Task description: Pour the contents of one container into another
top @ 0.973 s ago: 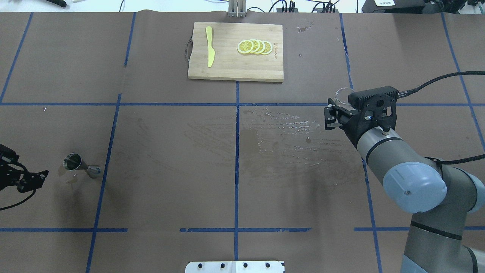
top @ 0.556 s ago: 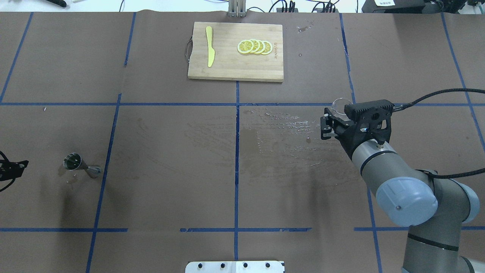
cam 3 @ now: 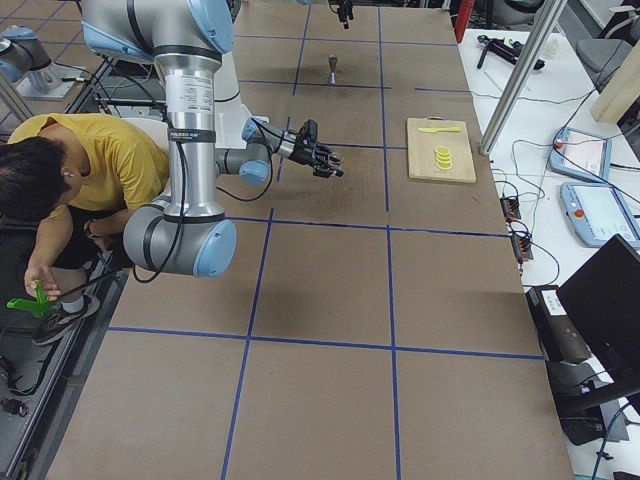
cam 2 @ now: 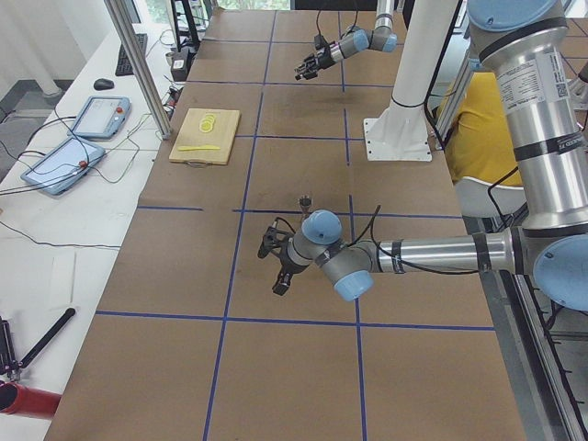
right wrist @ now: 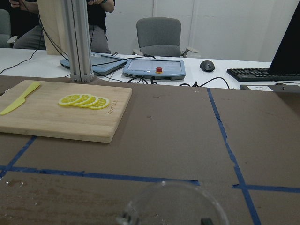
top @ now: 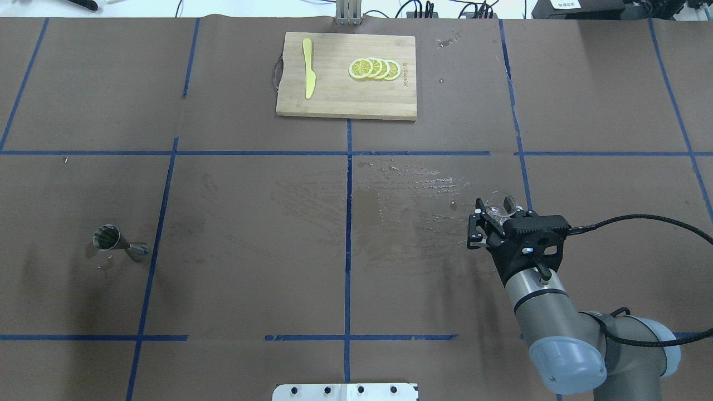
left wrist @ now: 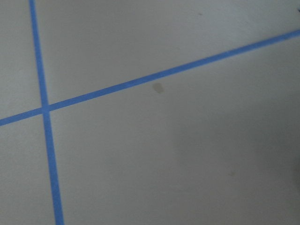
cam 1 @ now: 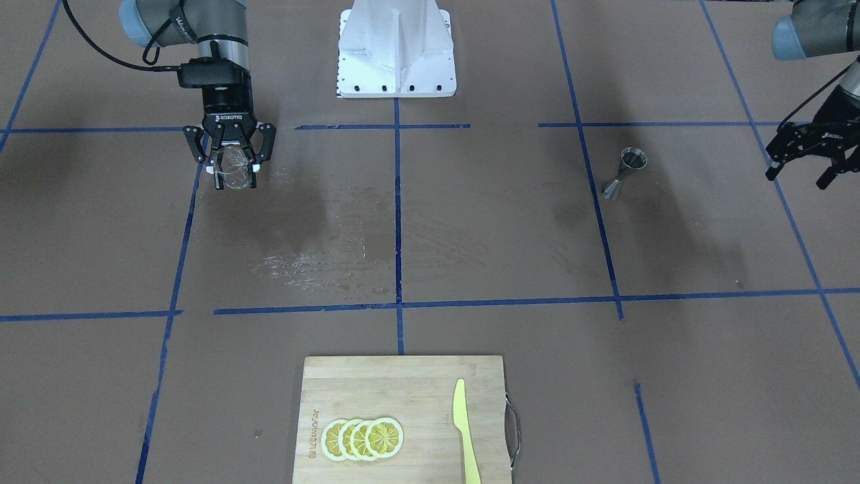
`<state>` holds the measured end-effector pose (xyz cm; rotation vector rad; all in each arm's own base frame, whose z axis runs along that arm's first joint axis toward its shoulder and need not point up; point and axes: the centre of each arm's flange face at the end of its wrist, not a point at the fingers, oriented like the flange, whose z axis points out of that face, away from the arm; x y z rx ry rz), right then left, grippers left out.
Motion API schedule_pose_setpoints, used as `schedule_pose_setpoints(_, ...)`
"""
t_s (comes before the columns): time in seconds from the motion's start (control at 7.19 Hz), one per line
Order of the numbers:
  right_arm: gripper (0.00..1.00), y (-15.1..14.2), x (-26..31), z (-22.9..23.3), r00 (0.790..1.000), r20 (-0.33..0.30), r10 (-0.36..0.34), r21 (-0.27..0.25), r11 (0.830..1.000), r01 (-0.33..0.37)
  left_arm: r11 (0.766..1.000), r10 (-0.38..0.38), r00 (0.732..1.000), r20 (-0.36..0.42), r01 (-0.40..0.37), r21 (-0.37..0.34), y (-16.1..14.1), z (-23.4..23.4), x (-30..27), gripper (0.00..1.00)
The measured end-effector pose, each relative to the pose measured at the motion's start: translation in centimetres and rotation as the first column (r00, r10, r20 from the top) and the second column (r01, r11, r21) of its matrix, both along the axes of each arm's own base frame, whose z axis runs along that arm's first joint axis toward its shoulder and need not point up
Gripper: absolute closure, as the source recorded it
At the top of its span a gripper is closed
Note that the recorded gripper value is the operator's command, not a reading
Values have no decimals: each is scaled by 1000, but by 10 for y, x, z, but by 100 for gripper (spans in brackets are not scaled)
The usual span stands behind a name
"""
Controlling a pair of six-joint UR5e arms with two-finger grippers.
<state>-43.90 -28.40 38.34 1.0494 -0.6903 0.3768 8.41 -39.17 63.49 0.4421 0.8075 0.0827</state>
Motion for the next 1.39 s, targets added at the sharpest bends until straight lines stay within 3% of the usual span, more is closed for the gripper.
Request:
schedule_pose_setpoints(0.28,98,-2,-12,65,994,105,33,29,999,-36,1000,12,1000,7,-11,-27,-19,-5,-2,0)
schedule_pose_setpoints(0.7,86,-2,-1,120,998,54,32,58,998,-35,999,24,1000,-11,-24,-47,-28,-13,-3,0)
schedule_pose_setpoints(1.25,80,3,30,191,999,47,27,59,998,-30,999,24,1000,-14,-24,-44,-28,-13,-3,0)
schedule_pose_setpoints(1.39,69,3,34,202,998,58,28,62,998,-31,999,23,1000,-14,-23,-43,-28,-14,-4,0)
